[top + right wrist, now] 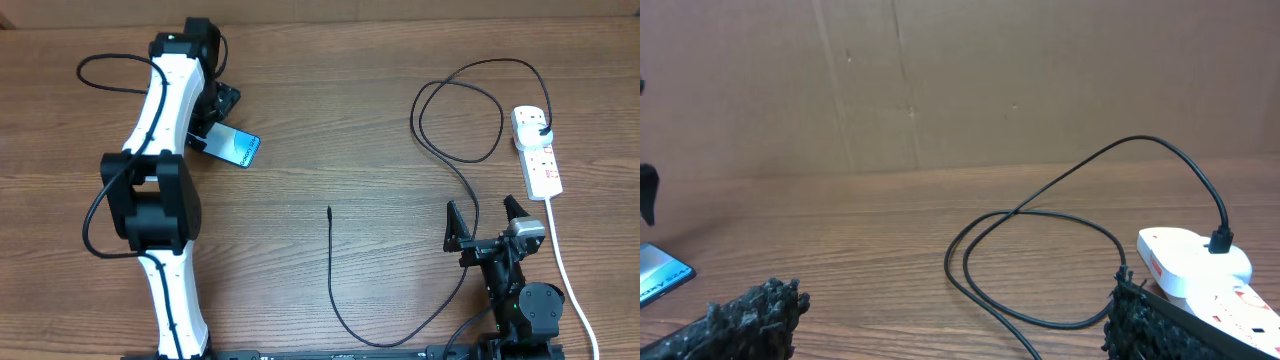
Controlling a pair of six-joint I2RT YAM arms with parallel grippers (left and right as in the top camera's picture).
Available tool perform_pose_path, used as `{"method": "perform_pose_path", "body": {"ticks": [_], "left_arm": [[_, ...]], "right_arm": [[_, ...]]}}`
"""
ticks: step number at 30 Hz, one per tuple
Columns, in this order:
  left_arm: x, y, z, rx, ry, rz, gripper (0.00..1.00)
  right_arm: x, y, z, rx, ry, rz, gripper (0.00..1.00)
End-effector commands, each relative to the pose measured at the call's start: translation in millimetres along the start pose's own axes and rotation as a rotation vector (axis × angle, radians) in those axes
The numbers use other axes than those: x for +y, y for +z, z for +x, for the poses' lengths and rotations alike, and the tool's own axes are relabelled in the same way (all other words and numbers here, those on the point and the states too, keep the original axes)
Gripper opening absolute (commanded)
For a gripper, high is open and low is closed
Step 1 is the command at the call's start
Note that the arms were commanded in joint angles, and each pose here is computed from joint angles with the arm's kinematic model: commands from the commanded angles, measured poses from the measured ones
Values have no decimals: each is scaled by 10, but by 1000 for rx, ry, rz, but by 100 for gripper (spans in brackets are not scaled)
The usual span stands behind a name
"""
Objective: Plug charger to phone and switch on socket
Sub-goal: 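Lower the left gripper onto the phone and align with its long edges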
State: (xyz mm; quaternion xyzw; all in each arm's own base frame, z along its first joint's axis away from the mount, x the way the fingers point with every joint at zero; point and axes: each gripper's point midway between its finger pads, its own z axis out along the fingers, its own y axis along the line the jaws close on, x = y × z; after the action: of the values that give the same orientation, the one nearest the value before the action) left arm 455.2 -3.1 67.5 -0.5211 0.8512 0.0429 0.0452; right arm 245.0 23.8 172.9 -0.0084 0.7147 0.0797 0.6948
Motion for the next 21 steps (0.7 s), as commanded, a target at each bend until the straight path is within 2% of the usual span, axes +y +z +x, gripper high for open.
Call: {"method": "perform_pose_path", "body": {"ticks": [1,21], "left_arm": [[-61,104,15,12,5,-2,100],[-69,171,24,16,5,-10,100]], "right_arm": [[-3,2,23,-2,7,3,100],[-3,2,23,-2,7,3,100]]}}
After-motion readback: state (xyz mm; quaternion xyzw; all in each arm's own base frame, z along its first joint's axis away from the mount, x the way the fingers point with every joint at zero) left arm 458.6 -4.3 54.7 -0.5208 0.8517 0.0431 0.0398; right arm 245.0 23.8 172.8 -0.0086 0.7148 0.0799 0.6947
